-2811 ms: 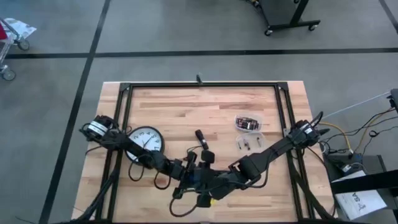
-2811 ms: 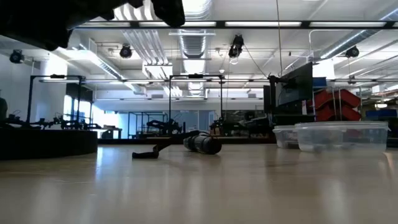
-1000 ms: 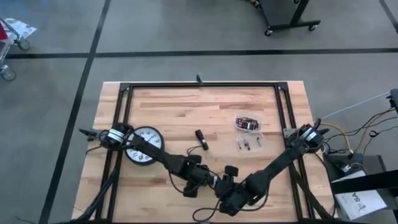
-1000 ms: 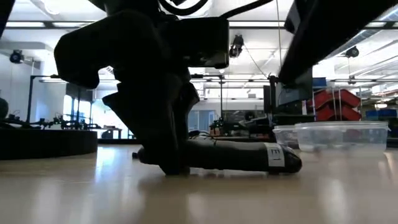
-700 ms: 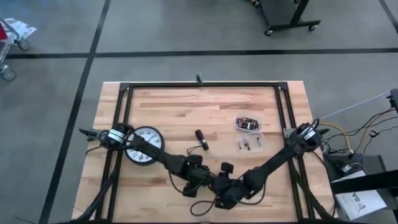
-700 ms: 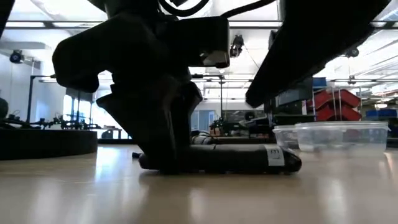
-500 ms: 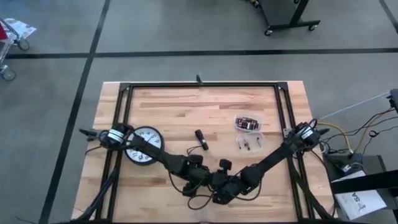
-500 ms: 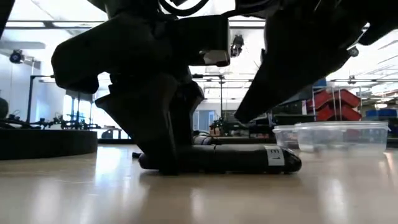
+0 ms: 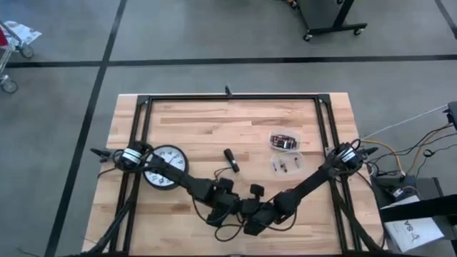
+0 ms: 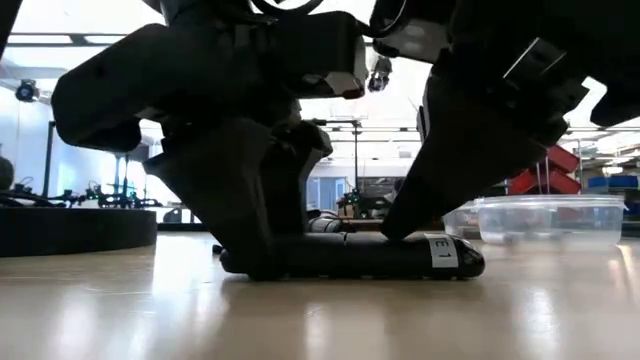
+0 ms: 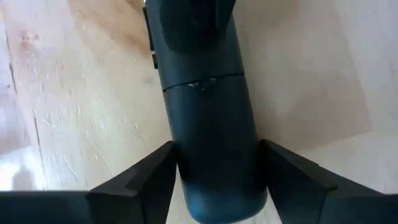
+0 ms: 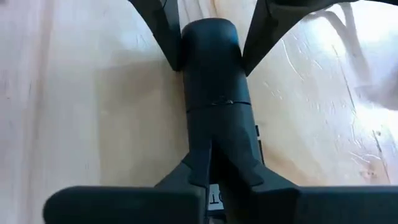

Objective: Insert battery
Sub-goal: Remove the black cover of the remote’s battery compartment

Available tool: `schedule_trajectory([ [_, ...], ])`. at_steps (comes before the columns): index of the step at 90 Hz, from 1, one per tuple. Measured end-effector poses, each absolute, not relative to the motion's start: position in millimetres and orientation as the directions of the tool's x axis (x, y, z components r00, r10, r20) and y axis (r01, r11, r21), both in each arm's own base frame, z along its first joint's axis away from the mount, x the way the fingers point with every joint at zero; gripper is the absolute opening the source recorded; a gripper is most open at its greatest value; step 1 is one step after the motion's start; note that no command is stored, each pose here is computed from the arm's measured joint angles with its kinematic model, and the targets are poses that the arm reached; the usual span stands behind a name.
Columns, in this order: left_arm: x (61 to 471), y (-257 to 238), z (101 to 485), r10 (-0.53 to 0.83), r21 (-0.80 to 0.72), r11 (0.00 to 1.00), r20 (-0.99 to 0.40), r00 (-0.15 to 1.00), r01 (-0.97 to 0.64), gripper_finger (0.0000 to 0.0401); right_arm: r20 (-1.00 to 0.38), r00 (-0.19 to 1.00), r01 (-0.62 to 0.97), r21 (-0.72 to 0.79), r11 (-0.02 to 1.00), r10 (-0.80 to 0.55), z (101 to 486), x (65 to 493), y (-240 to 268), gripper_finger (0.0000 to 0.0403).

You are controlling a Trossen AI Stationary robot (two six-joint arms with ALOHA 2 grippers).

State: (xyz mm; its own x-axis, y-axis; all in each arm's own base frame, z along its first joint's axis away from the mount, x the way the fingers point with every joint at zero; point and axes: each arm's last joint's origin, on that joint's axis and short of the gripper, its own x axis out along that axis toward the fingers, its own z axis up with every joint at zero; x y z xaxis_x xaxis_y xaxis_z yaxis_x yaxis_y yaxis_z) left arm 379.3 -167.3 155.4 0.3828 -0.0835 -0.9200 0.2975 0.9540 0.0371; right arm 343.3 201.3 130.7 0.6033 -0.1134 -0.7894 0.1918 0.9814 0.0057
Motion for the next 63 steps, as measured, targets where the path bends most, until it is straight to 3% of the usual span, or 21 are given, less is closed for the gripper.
schedule_trajectory([
  [42, 376.7, -171.8, 159.8, -0.084, 0.038, 0.956, -0.915, 0.395, 0.291, 0.0211, -0.795, 0.597, 0.189, 0.009, 0.982, -0.108, 128.9, 343.2, 200.9, 0.0],
  [63, 375.8, -171.8, 158.4, -0.118, 0.0, 0.954, -0.919, 0.376, 0.3, 0.024, -0.794, 0.598, 0.19, 0.013, 0.982, -0.106, 128.9, 343.4, 200.8, 0.0],
])
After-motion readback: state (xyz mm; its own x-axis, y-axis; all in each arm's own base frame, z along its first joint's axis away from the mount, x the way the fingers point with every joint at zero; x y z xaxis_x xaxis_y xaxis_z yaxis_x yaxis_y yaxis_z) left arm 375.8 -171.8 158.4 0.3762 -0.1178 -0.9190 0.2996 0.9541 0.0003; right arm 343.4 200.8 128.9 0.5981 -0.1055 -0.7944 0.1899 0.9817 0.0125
